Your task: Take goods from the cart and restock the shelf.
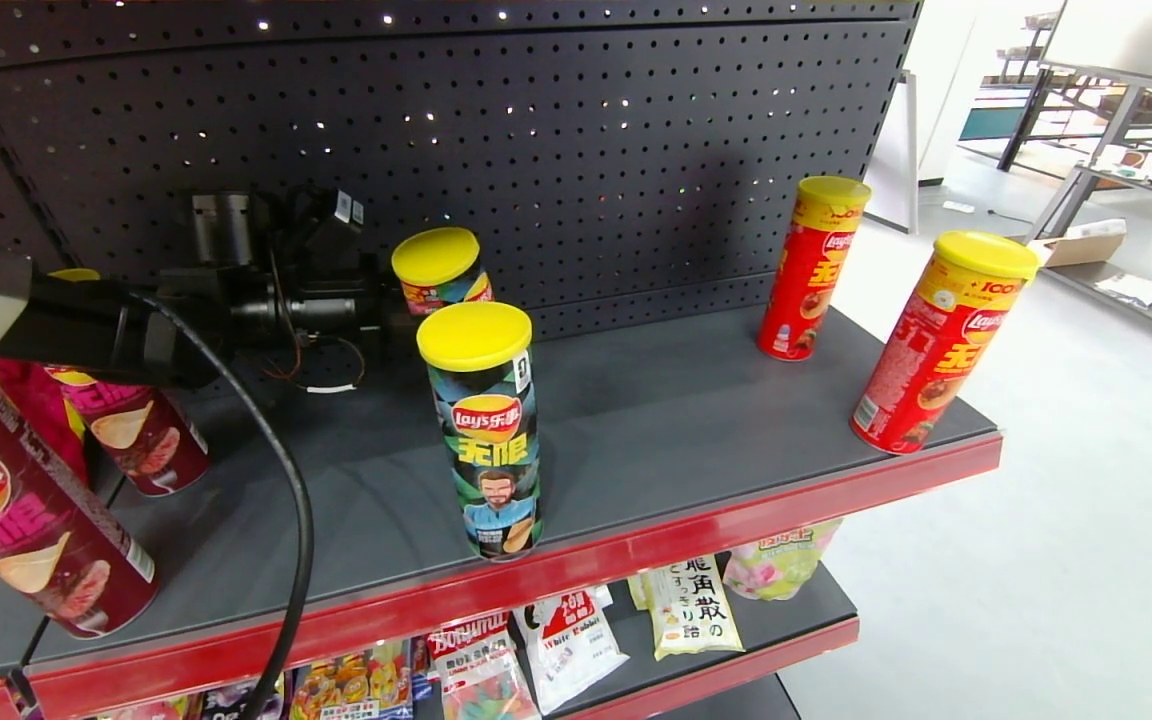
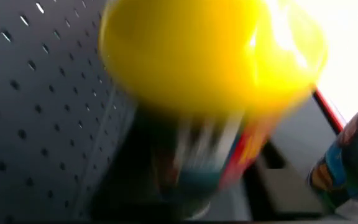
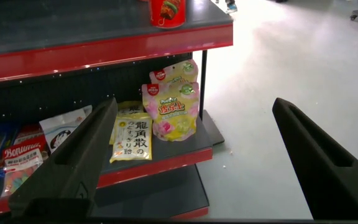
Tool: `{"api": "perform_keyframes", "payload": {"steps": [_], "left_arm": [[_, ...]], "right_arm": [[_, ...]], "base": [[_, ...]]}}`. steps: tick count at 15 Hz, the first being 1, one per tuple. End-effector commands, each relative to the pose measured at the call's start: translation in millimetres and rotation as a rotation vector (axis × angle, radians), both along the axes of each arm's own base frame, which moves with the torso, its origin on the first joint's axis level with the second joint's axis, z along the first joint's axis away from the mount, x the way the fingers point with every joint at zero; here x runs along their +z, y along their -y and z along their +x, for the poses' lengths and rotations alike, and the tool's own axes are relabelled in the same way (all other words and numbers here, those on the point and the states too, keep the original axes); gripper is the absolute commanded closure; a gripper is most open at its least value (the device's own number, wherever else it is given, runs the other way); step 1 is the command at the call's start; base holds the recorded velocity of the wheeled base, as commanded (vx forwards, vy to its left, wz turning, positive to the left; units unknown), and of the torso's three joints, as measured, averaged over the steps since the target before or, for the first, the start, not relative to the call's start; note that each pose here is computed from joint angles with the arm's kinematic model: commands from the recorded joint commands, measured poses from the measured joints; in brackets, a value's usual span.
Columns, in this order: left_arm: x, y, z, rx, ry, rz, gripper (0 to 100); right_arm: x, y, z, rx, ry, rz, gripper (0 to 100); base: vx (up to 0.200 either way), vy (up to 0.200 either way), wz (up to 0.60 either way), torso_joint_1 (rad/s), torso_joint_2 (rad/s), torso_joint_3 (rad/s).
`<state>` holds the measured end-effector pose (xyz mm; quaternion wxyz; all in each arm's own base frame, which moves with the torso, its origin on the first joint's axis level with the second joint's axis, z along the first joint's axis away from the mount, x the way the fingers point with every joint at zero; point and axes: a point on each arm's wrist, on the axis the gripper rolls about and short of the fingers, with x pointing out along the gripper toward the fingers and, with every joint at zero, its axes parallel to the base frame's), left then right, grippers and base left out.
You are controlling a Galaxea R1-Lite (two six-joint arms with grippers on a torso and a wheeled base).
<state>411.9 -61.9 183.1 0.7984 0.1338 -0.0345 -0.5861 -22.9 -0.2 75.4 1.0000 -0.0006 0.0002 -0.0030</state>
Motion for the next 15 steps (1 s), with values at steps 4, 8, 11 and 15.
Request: {"api": "perform_keyframes", "payload": {"steps": [4, 8, 11, 15], "left_arm": [[4.7, -0.6, -5, 0.0, 0.014, 0.003, 0], [11.4, -6.9, -26, 0.012, 0.001, 0.005, 0], [16.2, -13.0, -47, 0.044, 0.002, 0.018, 0], [27.5, -30.4, -90, 0.137, 0.005, 0.033, 0]], "right_arm": [[0, 0, 0, 0.001, -0.001, 0.0, 0], [0, 0, 0, 0.0, 0.0, 0.0, 0], [0, 0, 0, 0.0, -0.001, 0.0, 0], [0, 0, 0, 0.0, 0.0, 0.0, 0]], "base": [[0.0, 0.0, 0.0, 0.0, 0.0, 0.0], [0.0, 0.0, 0.0, 0.0, 0.0, 0.0], [0.0, 0.0, 0.0, 0.0, 0.0, 0.0], [0.0, 0.0, 0.0, 0.0, 0.0, 0.0]]}}
